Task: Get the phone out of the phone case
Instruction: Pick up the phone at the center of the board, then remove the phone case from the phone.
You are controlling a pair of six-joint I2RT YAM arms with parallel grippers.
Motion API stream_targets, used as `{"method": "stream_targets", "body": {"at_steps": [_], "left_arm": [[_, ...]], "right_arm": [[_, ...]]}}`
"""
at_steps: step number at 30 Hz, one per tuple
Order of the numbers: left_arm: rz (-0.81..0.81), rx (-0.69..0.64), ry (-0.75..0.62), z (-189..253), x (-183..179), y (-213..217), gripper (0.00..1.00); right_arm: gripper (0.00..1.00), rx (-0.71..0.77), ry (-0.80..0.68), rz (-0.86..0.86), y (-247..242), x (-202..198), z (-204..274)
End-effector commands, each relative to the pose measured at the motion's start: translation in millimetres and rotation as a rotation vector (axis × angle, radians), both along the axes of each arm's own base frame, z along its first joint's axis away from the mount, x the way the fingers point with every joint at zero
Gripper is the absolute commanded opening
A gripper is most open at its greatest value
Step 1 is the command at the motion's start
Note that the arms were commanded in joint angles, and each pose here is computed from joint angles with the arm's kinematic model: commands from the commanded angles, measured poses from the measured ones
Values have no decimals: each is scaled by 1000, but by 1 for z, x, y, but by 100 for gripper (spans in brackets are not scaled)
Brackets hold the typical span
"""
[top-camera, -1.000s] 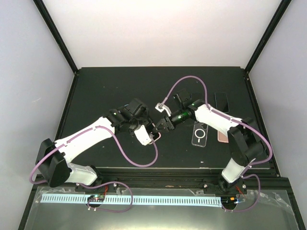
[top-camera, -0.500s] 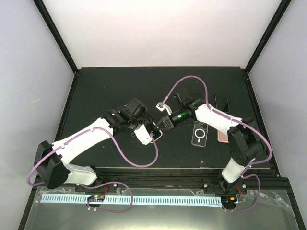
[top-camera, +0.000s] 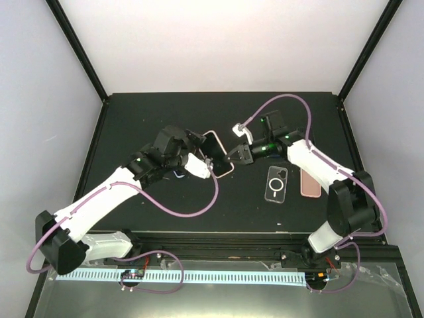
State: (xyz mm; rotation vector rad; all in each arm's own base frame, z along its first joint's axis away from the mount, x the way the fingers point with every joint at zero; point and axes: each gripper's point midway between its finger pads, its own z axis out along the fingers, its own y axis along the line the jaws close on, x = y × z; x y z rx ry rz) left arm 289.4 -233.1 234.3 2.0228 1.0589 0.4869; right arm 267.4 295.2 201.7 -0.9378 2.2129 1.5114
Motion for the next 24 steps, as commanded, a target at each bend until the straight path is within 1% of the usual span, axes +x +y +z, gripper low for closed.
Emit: {"method": "stream_targets", "body": {"at_steps": [1, 6, 11, 14, 15, 18, 20, 24], "left_arm": [[116, -288, 14, 56, 5, -1, 99], [216, -503, 154, 86, -1, 5, 99], [291, -747, 366, 120, -11, 3, 99], [305, -901, 515, 144, -20, -1, 99], [288, -941, 552, 153, -24, -3, 99], [284, -1108, 732, 176, -29, -4, 99], [261, -1182, 890, 185, -33, -5, 99], [177, -1315, 1128, 202, -34, -2, 99]], "right_arm": [[1, 168, -131, -18, -10, 14, 67], [1, 258, -212, -91, -28, 30, 112], [1, 331, -294, -107, -34, 28, 155], [1, 370, -339, -103, -37, 21, 179], [1, 380, -355, -102, -37, 18, 185], [1, 405, -384, -113, -40, 12, 198], [1, 427, -391, -118, -42, 8, 203], [1, 467, -376, -118, -43, 3, 209]]}}
